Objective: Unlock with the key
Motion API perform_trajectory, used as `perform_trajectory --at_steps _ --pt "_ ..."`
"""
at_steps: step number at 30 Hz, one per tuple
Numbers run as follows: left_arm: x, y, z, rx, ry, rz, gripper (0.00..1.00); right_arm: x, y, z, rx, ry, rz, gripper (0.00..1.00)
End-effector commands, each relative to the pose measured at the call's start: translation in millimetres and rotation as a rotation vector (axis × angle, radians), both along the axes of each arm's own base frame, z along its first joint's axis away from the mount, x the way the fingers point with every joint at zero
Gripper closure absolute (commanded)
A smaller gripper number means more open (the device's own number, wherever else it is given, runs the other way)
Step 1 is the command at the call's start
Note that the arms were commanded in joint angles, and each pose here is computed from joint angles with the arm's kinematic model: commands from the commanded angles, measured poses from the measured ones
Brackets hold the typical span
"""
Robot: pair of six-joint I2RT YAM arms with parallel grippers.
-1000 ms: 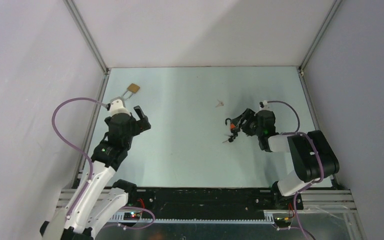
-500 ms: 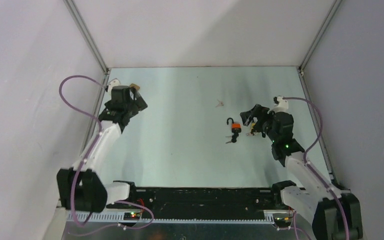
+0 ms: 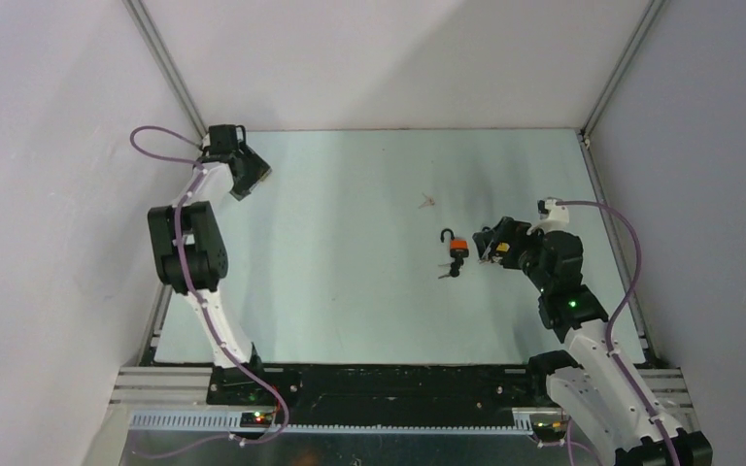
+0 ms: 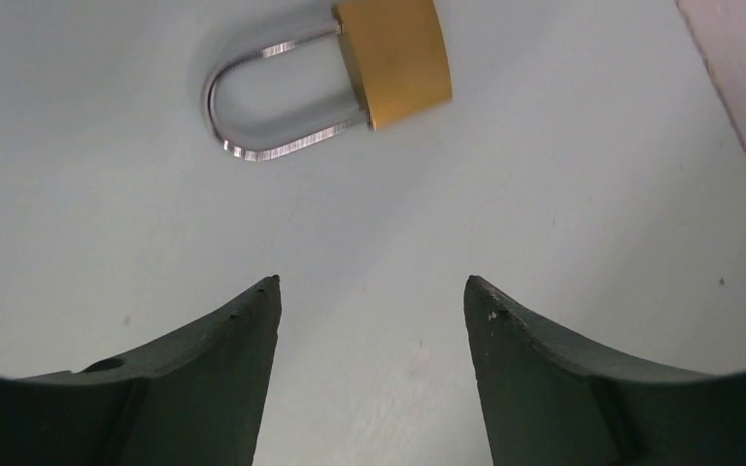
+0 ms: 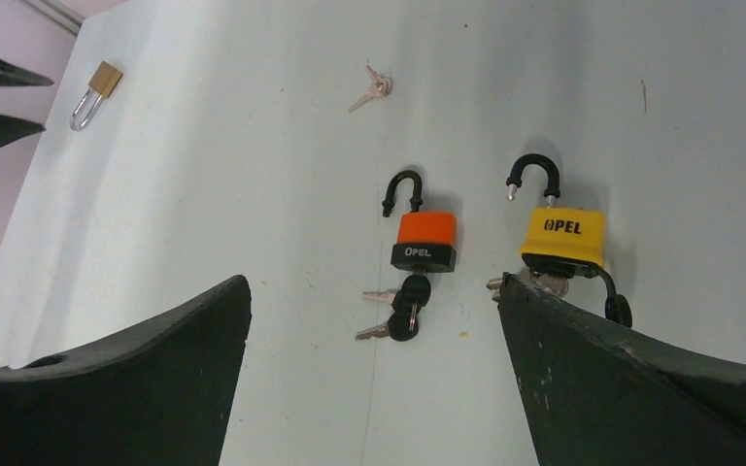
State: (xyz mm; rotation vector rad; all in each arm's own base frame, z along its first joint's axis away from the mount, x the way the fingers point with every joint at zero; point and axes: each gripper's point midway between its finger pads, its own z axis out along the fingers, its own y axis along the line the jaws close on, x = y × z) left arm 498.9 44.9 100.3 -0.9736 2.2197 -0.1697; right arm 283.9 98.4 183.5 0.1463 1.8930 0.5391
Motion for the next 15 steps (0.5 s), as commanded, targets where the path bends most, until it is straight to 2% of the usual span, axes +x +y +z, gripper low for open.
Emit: perform_trajectory --at_steps 1,9,15 --pt "45 16 6 -0.070 -0.076 0.032 0.27 -6 1 2 -0.010 -0.010 0.018 0.00" --pt "95 35 -18 -0.166 -0.132 0.073 0.28 -8 0 -1 -0.003 0.003 0.013 0.00" --pt "114 31 -45 -0.240 -0.121 0.090 0.27 -9 -2 0 -0.004 0.000 0.005 0.01"
